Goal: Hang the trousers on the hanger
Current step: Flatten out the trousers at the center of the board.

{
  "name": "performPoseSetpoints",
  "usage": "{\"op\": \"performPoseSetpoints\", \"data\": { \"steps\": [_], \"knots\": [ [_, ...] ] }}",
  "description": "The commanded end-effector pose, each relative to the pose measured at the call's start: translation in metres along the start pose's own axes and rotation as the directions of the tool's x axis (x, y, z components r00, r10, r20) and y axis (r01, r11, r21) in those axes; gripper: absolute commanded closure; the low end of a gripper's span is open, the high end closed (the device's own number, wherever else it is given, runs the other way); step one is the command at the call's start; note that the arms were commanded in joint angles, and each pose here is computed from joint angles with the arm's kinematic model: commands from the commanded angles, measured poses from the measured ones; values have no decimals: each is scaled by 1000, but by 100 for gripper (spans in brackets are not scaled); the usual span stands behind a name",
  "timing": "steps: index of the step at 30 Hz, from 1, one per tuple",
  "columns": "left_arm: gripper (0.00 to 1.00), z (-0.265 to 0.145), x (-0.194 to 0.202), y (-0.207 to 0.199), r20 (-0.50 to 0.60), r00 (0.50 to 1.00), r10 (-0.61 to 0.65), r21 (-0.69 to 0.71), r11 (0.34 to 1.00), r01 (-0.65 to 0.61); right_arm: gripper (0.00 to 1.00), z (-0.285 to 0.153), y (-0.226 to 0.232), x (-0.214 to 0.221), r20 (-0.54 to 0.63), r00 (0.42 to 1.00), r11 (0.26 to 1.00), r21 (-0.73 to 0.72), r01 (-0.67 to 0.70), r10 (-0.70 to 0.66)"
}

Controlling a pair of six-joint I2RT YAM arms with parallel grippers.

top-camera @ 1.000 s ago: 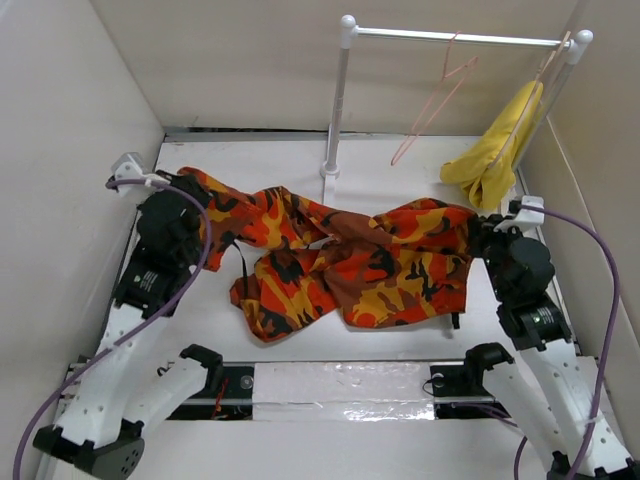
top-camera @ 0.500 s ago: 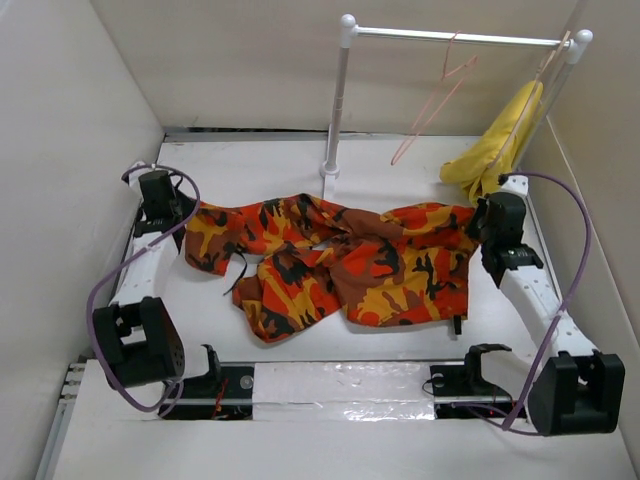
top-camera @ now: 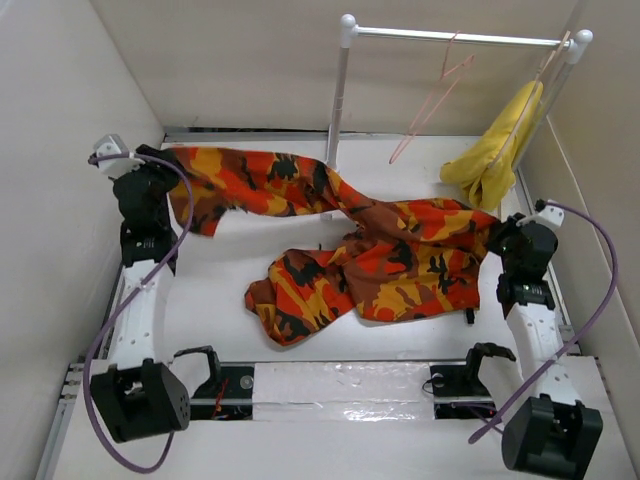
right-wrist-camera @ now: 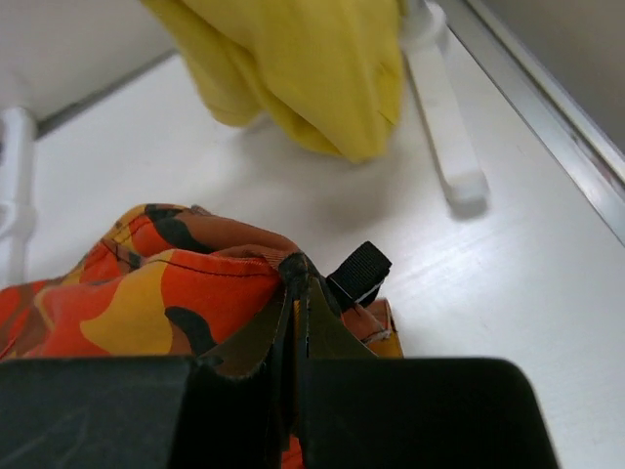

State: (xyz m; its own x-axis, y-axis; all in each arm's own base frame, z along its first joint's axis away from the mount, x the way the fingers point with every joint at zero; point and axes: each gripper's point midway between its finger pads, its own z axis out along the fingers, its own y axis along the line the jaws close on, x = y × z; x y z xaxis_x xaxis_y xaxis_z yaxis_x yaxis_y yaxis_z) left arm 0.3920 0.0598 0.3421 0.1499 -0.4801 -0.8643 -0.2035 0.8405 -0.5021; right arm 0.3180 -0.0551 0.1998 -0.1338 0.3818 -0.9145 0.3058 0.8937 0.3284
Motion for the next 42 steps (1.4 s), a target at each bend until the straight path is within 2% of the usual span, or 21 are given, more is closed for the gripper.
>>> {"op": "performPoseSetpoints", "data": {
  "steps": [1,2,3,8,11,13,16,19,20,21,22,23,24,26,27,29,31,37,42],
  "knots": [
    [43,11,68,87,-117,991,68,-300,949,-101,100,-6,-15,0,40,998,998,-7,-57,57],
    [33,11,78,96,-145,988,59,-336,936,-105,100,-8,-16,0,43,997,998,-15,-56,57],
    [27,10,87,110,-184,982,47,-391,913,-117,100,-10,-17,2,39,998,998,-21,-52,53],
    [31,9,80,91,-194,979,-59,-363,932,-16,100,-13,-11,14,9,999,997,-72,-39,40],
    [32,5,101,68,-290,951,-108,-299,954,17,100,-14,-5,15,0,999,993,-108,-38,38],
    [33,-3,138,55,-407,907,-107,-291,957,-17,100,-15,2,13,-2,1000,989,-143,-29,29],
    [41,-17,184,47,-501,859,-104,-295,954,-56,100,-19,7,10,-1,1000,986,-164,-21,21],
    [68,-33,211,48,-533,835,-136,-328,943,-55,100,-22,10,9,5,1000,983,-181,-11,12],
    [74,-44,225,28,-566,818,-103,-268,961,-64,100,-22,10,8,6,1000,983,-183,-9,10],
    [85,-52,231,21,-566,821,-72,-240,967,-80,100,-22,10,9,5,1000,982,-186,-7,9],
    [87,-59,238,9,-576,816,-37,-209,973,-103,100,-22,11,10,3,1000,982,-190,-3,4],
    [87,-75,254,-16,-612,790,36,-125,982,-141,100,-22,12,12,-1,1000,980,-201,-5,5],
    [84,-80,260,-14,-621,780,78,-141,968,-209,100,-21,14,11,1,1000,978,-210,-4,4],
    [80,-90,269,-12,-635,763,116,-149,952,-269,100,-20,16,14,-16,1000,975,-223,-2,-1],
    [74,-97,277,-6,-643,752,145,-150,939,-309,100,-20,16,15,-22,1000,974,-225,1,-6],
    [63,-102,284,4,-654,742,149,-159,932,-327,100,-20,16,17,-27,1000,974,-228,5,-12],
    [57,-107,294,18,-666,728,162,-167,919,-357,100,-20,17,16,-21,1000,972,-237,3,-8],
    [58,-99,311,32,-685,703,192,-198,879,-433,100,-20,19,18,-28,999,969,-248,9,-17],
    [59,-98,329,35,-716,661,223,-176,859,-480,100,-20,19,17,-22,1000,968,-251,12,-19]
  ]
}}
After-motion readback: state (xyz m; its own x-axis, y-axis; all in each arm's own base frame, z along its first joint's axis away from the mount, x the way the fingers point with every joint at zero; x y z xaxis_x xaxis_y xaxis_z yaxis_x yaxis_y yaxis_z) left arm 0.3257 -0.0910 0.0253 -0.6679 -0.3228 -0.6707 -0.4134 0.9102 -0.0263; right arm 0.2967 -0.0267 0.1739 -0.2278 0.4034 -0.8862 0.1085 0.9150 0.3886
